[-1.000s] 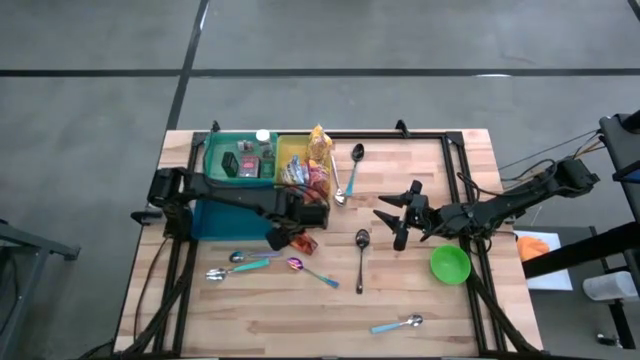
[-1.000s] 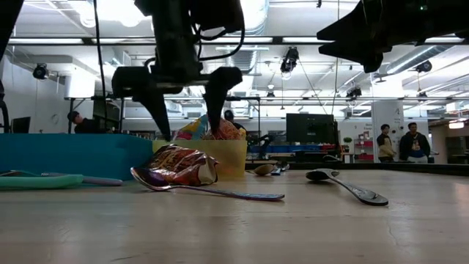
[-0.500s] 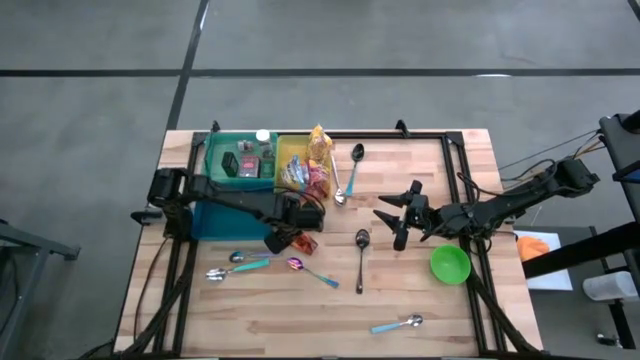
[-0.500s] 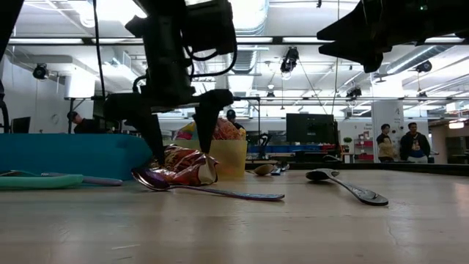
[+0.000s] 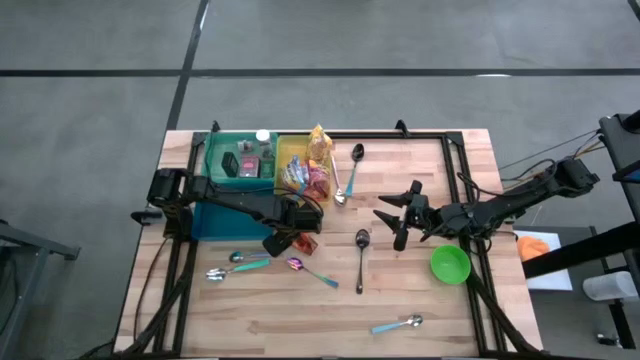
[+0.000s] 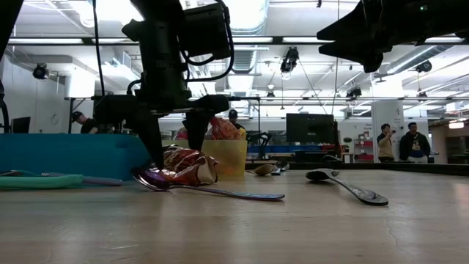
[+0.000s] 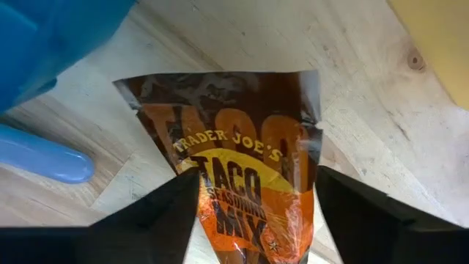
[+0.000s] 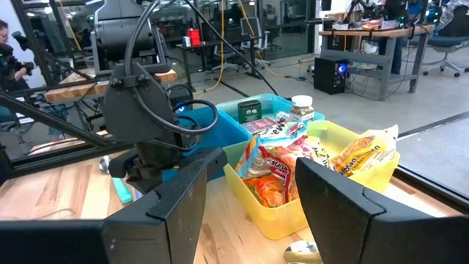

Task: Pick & Place Food Item
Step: Put the orange spice pack into the green bin

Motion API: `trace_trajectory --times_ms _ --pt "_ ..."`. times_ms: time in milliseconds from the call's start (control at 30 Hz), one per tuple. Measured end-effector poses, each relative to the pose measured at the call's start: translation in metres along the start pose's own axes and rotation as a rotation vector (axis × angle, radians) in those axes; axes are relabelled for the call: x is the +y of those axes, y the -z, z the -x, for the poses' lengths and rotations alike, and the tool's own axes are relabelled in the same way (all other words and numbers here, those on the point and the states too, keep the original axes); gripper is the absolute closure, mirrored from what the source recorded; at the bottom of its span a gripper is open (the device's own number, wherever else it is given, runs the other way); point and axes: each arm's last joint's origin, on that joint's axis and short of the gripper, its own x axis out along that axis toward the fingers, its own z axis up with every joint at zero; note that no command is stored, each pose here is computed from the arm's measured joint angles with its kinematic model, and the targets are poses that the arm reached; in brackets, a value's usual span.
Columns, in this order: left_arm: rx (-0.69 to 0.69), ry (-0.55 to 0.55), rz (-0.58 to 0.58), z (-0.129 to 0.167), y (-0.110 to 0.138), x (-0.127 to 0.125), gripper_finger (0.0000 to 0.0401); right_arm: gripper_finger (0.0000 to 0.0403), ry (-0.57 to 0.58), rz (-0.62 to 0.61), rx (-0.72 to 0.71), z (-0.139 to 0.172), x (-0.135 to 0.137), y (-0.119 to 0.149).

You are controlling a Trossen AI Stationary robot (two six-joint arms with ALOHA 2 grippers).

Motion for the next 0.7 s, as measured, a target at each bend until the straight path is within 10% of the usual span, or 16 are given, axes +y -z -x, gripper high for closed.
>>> trace_trajectory --times_ms 700 --pt "0.005 0.005 -0.011 0.0000 0.0006 -0.0004 0.0344 0.0197 0.000 0.000 0.000 0.0000 0.0000 0.0000"
